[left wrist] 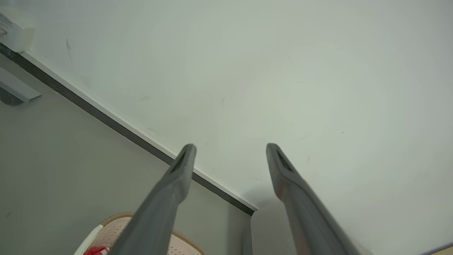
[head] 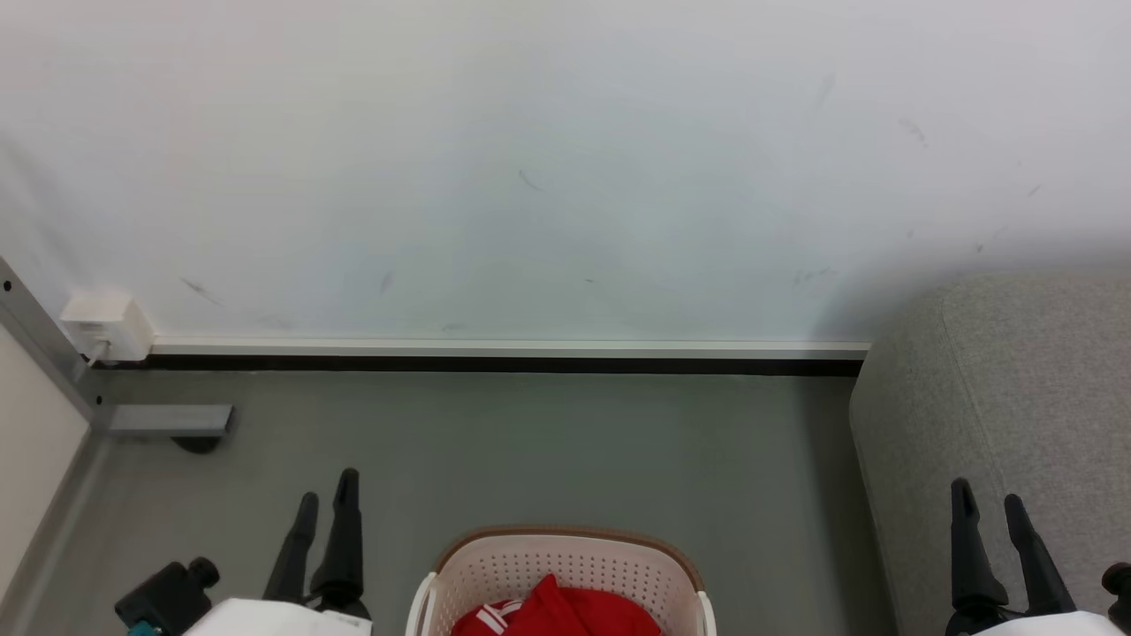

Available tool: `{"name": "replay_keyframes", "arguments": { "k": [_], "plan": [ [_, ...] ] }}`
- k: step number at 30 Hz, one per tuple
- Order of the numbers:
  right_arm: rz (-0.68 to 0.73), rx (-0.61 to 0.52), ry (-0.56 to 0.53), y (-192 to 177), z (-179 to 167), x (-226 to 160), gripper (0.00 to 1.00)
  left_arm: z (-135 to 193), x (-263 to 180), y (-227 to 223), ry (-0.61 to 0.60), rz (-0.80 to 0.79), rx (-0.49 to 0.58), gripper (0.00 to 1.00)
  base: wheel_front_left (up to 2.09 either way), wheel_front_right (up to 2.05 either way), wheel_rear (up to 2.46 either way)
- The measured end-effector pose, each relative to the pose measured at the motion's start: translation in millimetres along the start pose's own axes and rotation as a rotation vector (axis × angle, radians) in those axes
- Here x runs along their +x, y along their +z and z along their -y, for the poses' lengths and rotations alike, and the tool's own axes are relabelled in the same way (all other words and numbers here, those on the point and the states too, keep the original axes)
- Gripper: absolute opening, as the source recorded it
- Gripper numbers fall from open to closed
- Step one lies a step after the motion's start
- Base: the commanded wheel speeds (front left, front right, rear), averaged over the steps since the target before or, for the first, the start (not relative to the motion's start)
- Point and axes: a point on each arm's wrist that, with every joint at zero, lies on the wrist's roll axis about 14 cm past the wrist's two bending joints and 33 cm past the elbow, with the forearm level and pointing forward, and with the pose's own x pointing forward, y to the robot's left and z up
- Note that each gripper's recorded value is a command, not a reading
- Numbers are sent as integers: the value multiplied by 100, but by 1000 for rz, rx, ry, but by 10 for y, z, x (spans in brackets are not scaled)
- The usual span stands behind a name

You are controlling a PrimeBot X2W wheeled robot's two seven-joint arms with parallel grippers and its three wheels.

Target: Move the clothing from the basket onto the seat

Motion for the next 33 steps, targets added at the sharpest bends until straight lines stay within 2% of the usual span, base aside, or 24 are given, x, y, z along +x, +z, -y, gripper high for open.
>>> {"name": "replay_keyframes", "arguments": {
  "k": [16, 33],
  "plan": [
    [-31, -193, 25, -128, -15, -37, 100, 66, -31, 17, -48, 15, 267, 100, 0, 0, 0],
    [-56, -325, 27, -235, 56, -113, 100, 18, -55, 5, -62, 21, 470, 100, 0, 0, 0]
  ]
}}
